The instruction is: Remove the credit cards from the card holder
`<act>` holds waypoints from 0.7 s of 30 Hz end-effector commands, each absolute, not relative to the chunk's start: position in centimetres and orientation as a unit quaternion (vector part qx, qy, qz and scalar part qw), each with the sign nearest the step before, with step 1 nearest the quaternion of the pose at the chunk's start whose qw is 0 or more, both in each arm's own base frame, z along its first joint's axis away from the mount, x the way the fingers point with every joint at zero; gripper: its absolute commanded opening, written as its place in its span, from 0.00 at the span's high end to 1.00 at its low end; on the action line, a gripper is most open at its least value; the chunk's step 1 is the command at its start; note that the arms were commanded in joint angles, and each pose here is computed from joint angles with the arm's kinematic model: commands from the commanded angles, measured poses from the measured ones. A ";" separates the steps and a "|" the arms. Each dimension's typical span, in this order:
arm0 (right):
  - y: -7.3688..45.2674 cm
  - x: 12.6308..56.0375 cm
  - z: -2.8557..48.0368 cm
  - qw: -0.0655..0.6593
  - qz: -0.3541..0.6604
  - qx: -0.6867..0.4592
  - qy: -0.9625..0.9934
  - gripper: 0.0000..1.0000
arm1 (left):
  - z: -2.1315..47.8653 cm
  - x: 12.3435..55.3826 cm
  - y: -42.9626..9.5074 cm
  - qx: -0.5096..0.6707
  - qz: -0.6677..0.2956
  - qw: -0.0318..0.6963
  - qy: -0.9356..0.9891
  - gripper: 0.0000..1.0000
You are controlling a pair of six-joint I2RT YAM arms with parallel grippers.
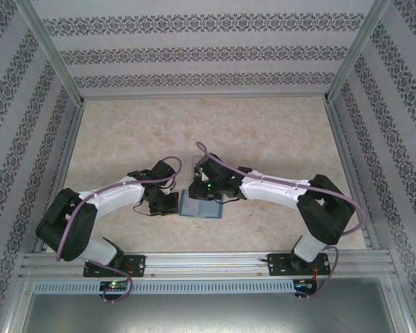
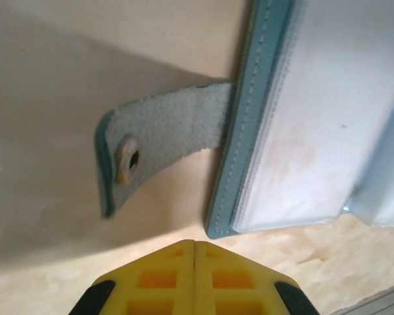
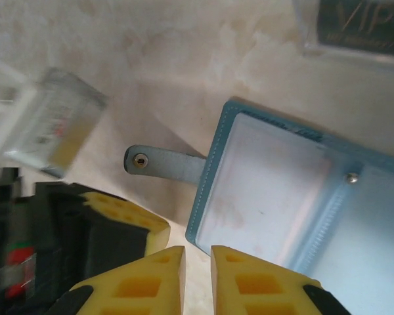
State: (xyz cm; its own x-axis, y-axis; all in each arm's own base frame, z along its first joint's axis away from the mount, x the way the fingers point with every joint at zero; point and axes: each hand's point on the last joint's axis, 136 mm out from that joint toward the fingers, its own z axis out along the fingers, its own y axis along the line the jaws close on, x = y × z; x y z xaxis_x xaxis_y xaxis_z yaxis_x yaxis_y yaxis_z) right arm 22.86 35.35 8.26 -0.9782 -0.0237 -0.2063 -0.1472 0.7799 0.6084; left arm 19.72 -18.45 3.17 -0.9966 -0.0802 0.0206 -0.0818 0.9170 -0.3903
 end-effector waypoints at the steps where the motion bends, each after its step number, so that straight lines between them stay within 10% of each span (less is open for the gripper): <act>1: 37.5 22.8 7.6 0.075 0.354 -0.032 0.932 0.78 | 4.2 20.3 -17.9 0.057 0.199 -0.033 -0.978 0.99; 21: 37.6 22.4 1.9 0.035 0.260 -0.038 0.964 0.59 | 6.0 20.9 -16.5 0.058 0.196 -0.057 -0.977 0.99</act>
State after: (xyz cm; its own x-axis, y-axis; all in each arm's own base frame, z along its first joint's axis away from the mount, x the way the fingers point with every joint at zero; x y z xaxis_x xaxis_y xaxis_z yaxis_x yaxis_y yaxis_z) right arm 23.07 39.37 3.00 -0.9944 -0.0451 -0.0953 -0.0926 0.8059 0.5847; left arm 20.67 -17.00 5.80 -0.9854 -0.1454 -0.0889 -0.0958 0.9041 -0.4163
